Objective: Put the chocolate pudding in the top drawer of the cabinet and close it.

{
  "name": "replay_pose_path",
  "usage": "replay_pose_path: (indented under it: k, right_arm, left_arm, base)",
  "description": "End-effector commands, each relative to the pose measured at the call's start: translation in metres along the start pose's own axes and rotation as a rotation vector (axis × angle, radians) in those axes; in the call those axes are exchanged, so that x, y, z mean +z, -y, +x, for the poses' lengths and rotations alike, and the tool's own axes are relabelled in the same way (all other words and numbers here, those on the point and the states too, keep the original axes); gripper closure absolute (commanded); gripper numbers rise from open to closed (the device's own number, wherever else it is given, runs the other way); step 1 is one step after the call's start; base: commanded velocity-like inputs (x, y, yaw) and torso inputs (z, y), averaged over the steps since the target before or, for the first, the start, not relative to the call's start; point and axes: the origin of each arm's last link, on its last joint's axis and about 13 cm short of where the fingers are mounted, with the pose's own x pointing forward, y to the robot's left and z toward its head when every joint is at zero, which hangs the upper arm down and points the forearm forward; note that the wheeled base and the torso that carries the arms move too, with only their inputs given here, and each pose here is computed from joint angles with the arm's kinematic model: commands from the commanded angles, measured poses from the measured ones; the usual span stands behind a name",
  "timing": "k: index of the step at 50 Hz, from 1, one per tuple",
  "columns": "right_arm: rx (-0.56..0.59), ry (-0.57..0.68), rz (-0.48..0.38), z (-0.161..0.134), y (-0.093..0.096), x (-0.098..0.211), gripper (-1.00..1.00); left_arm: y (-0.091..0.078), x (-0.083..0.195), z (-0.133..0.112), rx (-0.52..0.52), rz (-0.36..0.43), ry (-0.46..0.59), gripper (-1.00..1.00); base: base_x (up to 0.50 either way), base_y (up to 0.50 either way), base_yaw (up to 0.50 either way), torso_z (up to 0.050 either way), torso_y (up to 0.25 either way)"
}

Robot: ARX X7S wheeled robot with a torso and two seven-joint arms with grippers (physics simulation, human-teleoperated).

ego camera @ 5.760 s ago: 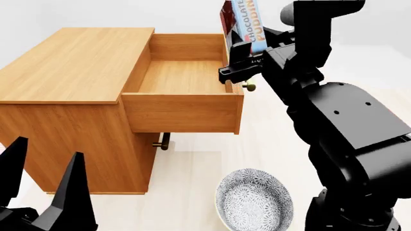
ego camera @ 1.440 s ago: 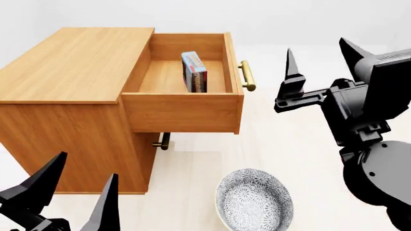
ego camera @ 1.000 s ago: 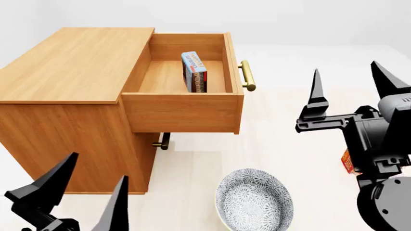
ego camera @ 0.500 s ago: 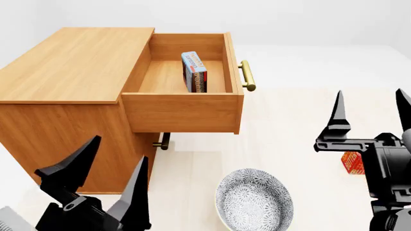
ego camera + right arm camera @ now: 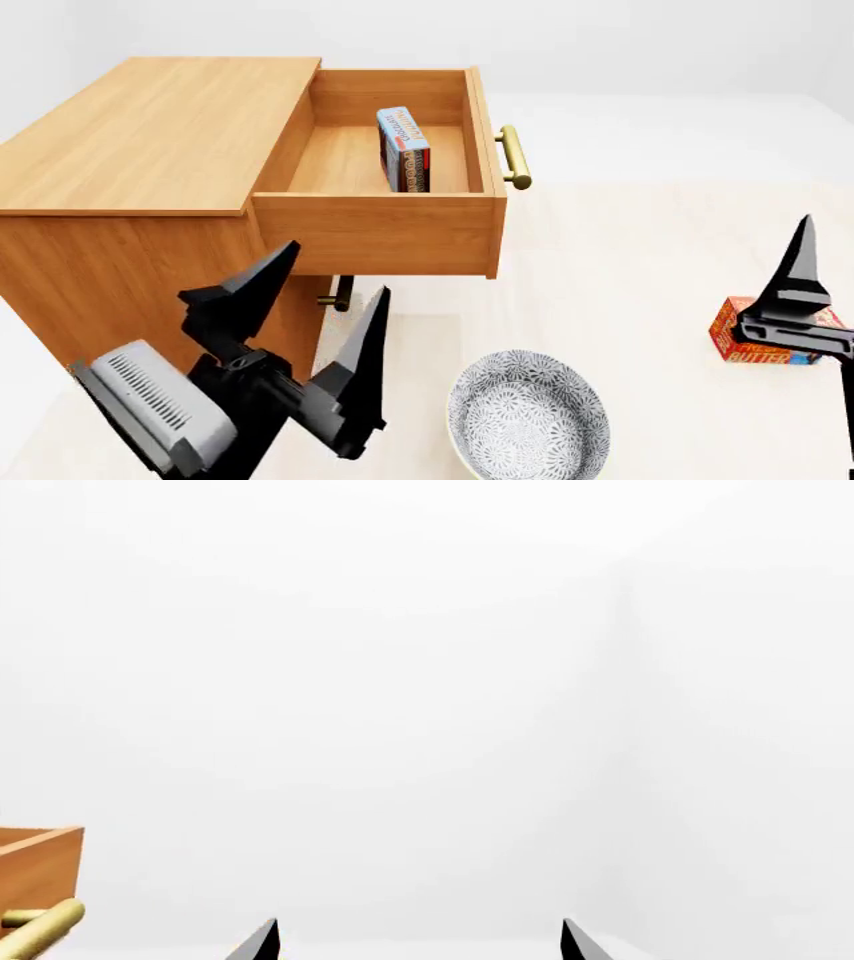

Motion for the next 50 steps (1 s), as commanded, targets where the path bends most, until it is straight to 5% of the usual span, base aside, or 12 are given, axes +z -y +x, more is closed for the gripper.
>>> replay_pose_path:
  k: [1, 50]
  right_arm:
    - [-0.049, 0.002, 0.005, -0.009, 0.014, 0.003, -1.0]
    - [-0.064, -0.028, 0.009, -0.014, 0.024, 0.0, -1.0]
  left_arm:
    - [0.003, 0.001, 0.027, -0.057, -0.027, -0.01, -1.0]
    - [0.071, 0.029, 0.16, -0.252, -0.077, -0.051, -1.0]
  base:
    - [0.0, 0.0, 0.0, 0.0, 0.0]
    - [0.0, 0.0, 0.0, 0.0, 0.0]
